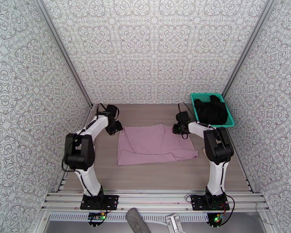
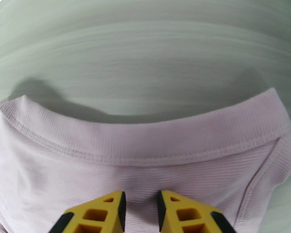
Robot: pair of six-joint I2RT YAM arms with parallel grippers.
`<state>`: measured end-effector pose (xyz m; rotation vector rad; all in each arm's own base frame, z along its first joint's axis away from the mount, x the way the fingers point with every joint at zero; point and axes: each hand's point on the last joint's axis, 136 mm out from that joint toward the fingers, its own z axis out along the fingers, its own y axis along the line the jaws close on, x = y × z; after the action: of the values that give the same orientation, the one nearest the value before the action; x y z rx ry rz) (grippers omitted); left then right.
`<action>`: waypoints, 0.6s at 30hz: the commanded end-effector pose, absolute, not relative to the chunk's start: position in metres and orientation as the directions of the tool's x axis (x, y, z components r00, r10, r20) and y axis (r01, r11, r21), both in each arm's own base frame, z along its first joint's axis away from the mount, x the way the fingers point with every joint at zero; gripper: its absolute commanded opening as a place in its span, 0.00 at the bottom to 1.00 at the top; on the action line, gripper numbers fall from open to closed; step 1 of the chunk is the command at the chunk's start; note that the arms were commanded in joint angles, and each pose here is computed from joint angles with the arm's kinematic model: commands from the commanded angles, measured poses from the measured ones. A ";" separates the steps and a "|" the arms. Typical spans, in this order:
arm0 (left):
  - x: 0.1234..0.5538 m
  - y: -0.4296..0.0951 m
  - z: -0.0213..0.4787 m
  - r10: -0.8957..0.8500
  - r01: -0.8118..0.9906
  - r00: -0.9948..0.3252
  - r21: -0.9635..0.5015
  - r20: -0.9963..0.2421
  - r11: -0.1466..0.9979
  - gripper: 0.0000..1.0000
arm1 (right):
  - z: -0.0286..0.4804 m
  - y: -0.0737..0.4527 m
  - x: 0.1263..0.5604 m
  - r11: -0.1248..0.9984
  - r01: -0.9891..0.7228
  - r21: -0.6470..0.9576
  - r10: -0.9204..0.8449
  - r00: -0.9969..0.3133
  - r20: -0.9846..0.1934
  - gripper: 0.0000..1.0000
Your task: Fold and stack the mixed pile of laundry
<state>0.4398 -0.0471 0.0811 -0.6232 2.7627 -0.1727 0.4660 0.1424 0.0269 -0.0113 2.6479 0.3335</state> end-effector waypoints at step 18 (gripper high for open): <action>0.489 -0.051 0.045 -0.438 -0.368 -0.878 -0.314 -0.192 0.875 0.34 | 0.058 0.154 0.440 0.947 -0.134 0.292 0.010 -0.895 -0.445 0.30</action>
<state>0.4827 -0.0475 0.0508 -0.6314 2.7931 -0.3472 0.4487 0.1502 0.0591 -0.0715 2.6293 0.4208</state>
